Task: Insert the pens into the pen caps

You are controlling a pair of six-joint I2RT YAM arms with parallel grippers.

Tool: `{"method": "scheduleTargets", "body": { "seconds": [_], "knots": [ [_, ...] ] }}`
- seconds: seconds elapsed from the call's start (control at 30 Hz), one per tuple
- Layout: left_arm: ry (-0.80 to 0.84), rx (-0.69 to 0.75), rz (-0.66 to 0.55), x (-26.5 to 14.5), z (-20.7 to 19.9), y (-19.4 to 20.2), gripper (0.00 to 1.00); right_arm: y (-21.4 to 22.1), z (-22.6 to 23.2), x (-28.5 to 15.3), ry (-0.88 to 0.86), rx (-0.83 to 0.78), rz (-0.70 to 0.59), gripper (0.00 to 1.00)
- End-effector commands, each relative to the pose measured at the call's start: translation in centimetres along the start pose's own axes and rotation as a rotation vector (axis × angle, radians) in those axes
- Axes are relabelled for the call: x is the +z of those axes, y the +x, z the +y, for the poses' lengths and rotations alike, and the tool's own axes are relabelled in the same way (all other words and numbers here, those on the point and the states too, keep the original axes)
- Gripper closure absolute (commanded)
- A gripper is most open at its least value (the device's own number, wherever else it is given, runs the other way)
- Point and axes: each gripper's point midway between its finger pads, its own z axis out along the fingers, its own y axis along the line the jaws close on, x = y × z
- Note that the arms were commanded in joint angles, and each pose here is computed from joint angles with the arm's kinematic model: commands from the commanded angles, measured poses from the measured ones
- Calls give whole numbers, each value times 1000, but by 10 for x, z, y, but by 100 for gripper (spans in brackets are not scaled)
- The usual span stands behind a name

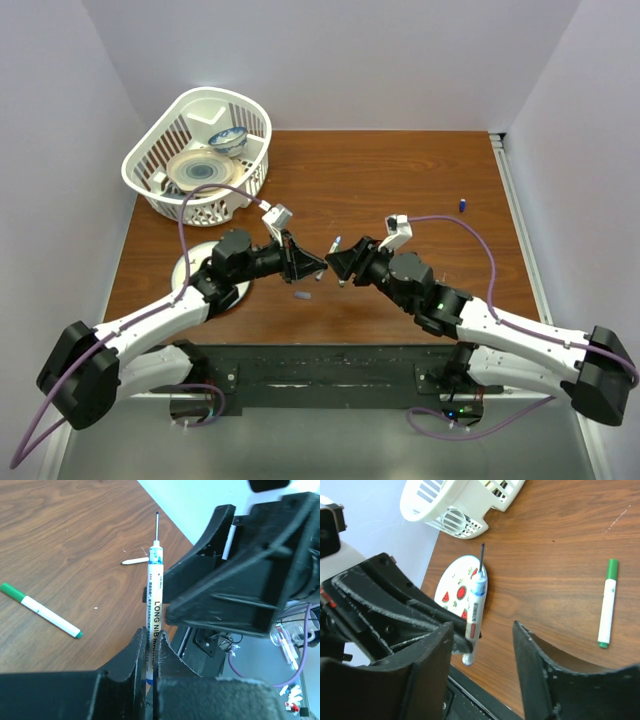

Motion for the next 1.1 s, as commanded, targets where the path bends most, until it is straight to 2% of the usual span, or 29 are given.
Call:
{"method": "scheduleTargets", "body": {
  "seconds": [0.0,0.17,0.27,0.3,0.37,0.43,0.47,0.57,0.73,0.83,0.93,1.0,1.07],
  "knots": [
    [101,40,-31,-5,-24,-8,100,-20,20,4,-59,48,-77,53],
    [134,56,-15,-7,-30,-5,100,-18,19,7,-55,38,-71,62],
    [142,59,-12,-7,-31,-5,100,-19,21,6,-68,28,-78,73],
    [147,57,-10,-8,-33,-5,100,-19,23,6,-80,27,-77,81],
    [154,60,-6,-7,-34,-5,100,-17,24,6,-93,13,-73,90],
    [172,64,3,-7,-38,-6,95,-18,31,3,-133,7,-72,100],
    [179,68,9,-7,-39,-5,84,-17,32,2,-148,-3,-70,100],
    [193,93,40,-6,-42,-5,72,-18,47,-2,-221,-38,-61,100],
    [177,118,49,-7,-41,-8,69,-17,61,-8,-294,-42,-42,100],
    [184,118,53,-7,-42,-7,74,-17,66,-9,-311,-50,-39,100],
    [196,120,61,-7,-44,-6,96,-17,69,-11,-330,-62,-29,100],
    [200,118,56,-7,-46,-7,100,-11,74,-13,-358,-73,0,98],
    [179,112,44,-9,-44,-10,100,-10,77,-16,-373,-84,14,82]
  ]
}}
